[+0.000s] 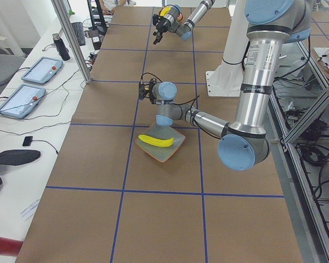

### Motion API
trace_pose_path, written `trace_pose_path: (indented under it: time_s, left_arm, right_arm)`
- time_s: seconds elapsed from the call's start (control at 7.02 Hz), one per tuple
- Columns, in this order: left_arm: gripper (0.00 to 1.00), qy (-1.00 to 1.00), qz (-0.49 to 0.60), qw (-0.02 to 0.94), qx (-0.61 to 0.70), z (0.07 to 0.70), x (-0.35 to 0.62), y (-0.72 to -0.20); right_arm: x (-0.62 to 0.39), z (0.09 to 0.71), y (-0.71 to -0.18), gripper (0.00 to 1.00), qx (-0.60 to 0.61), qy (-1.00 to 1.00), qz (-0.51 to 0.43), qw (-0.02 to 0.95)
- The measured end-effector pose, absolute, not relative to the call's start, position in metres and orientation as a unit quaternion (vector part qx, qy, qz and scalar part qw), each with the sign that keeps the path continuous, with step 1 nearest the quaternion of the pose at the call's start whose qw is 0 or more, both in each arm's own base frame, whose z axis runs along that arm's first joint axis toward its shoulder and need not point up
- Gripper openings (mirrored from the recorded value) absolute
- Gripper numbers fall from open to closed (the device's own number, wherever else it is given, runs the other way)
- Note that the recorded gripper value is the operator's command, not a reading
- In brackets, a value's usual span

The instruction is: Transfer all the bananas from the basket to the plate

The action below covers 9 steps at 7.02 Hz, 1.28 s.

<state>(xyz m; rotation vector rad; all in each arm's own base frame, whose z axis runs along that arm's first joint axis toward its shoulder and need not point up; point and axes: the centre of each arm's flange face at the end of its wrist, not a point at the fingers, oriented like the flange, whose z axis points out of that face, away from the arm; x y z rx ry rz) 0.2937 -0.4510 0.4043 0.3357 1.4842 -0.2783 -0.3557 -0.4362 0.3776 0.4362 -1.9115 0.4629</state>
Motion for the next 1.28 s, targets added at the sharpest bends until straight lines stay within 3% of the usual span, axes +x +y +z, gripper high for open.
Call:
trace_pose_path:
  time_s: [1.28]
  left_arm:
    - [0.0,0.394,0.015,0.887,0.241,0.551,0.155,-0.485]
  right_arm:
    - [-0.138,0.487,-0.546,1.0,0.238,-0.59,0.017,0.772]
